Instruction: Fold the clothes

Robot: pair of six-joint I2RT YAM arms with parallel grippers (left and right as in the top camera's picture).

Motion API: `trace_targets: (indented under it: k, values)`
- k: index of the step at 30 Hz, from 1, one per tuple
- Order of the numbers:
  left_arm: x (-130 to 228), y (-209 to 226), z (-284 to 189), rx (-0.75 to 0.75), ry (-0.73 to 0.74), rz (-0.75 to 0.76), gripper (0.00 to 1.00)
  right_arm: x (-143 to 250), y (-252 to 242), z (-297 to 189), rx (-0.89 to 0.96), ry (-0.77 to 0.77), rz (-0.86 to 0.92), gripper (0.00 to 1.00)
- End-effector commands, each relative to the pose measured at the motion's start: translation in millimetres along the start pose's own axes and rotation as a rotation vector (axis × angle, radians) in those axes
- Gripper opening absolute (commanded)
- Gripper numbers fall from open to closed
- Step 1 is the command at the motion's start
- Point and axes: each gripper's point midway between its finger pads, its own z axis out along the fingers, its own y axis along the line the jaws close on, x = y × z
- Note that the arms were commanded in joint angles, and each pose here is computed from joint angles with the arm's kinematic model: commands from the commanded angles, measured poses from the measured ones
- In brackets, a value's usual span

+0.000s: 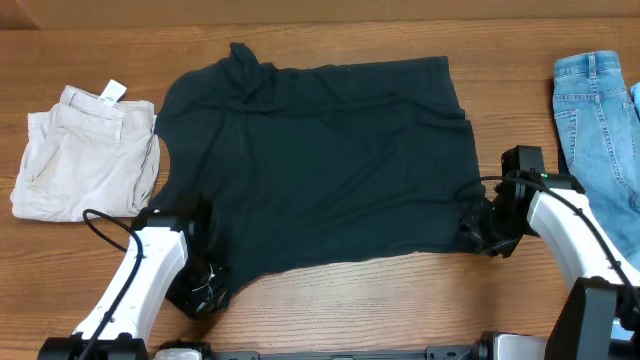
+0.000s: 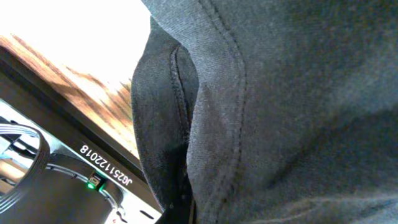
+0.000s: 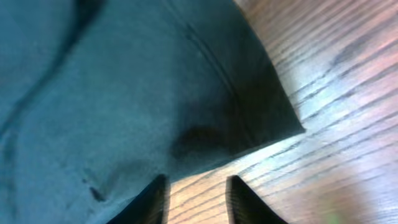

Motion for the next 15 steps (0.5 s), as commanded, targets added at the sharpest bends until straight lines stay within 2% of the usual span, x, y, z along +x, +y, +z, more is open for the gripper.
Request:
trace_targets:
  k: [1, 5, 9, 10, 11, 13, 15]
  values:
    - [-0.8, 0.5, -1.8, 0.01, -0.005, 0.004, 0.04, 26.4, -7.6, 21.2, -0.025, 0.097, 0.047, 0.56]
    - [-3.0, 0.7, -1.7, 0.007, -0.017, 0.005, 0.04, 28.1, -15.1, 34.0, -0.015, 0.082, 0.069, 0.64]
    - [-4.3, 1.3, -1.8, 0.004, -0.024, 0.008, 0.04, 11.3, -17.5, 34.7, 0.008, 0.003, 0.069, 0.63]
    - [-4.2, 1.3, -1.7, 0.003, -0.024, 0.008, 0.04, 1.6, -23.5, 34.3, 0.045, -0.047, 0.091, 0.58]
    - [-4.2, 1.4, -1.7, 0.003, -0.024, 0.012, 0.04, -6.2, -30.5, 33.3, 0.086, -0.091, 0.109, 0.46]
    - [-4.2, 1.5, -1.7, 0.002, -0.024, 0.023, 0.04, -13.8, -35.0, 32.1, 0.114, -0.132, 0.109, 0.34]
    - [-4.4, 2.7, -1.8, -0.004, -0.026, 0.023, 0.04, -18.8, -39.0, 30.7, 0.138, -0.16, 0.109, 0.09]
